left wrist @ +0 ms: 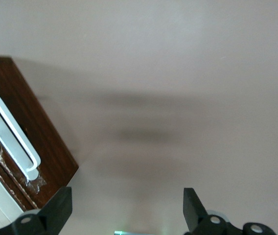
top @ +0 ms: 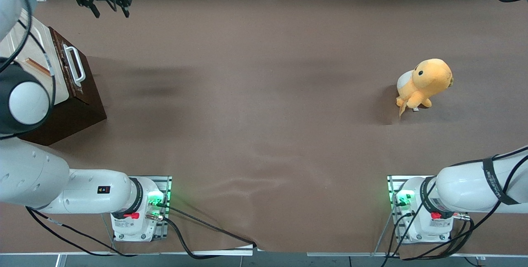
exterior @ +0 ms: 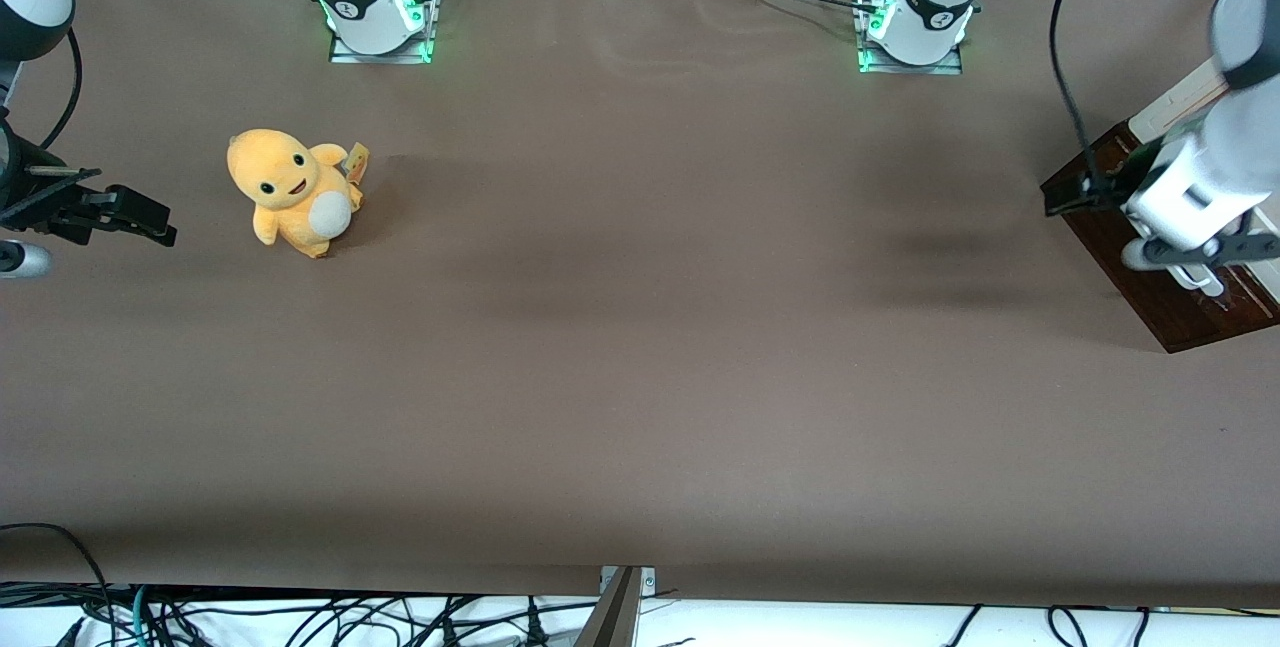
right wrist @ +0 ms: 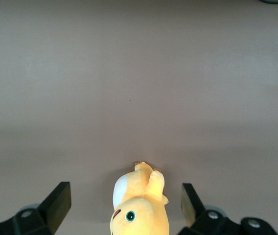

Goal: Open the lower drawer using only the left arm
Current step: 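Lower the open left gripper onto the lower drawer's white handle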

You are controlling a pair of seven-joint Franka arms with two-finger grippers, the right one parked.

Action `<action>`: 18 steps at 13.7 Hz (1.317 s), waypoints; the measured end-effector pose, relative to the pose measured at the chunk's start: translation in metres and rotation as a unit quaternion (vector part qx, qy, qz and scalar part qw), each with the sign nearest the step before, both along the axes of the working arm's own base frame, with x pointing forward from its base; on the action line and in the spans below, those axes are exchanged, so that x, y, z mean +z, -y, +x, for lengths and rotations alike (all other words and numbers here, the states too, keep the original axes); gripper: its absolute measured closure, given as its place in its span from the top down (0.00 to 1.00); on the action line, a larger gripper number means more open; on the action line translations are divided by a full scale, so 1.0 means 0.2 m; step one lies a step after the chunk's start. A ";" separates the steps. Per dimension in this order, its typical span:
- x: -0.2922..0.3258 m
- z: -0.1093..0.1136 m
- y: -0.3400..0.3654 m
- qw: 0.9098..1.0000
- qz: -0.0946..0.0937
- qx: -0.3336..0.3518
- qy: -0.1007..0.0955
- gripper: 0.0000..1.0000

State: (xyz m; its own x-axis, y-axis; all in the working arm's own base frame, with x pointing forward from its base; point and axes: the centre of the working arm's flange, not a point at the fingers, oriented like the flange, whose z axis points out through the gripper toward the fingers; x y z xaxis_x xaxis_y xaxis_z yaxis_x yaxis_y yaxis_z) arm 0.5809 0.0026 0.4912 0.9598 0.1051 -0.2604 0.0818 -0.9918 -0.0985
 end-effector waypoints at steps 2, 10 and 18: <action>-0.25 0.05 -0.04 0.998 0.039 0.011 -0.048 1.00; -1.17 0.03 -0.22 0.924 0.307 -0.018 -0.229 1.00; -1.53 -0.02 -0.41 0.842 0.473 -0.034 -0.258 1.00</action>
State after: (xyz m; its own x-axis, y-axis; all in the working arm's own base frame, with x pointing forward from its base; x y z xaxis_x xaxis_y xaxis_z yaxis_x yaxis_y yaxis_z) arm 0.5772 0.0842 0.1854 0.7569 0.4498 -0.4741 -0.2670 -0.4494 -0.8525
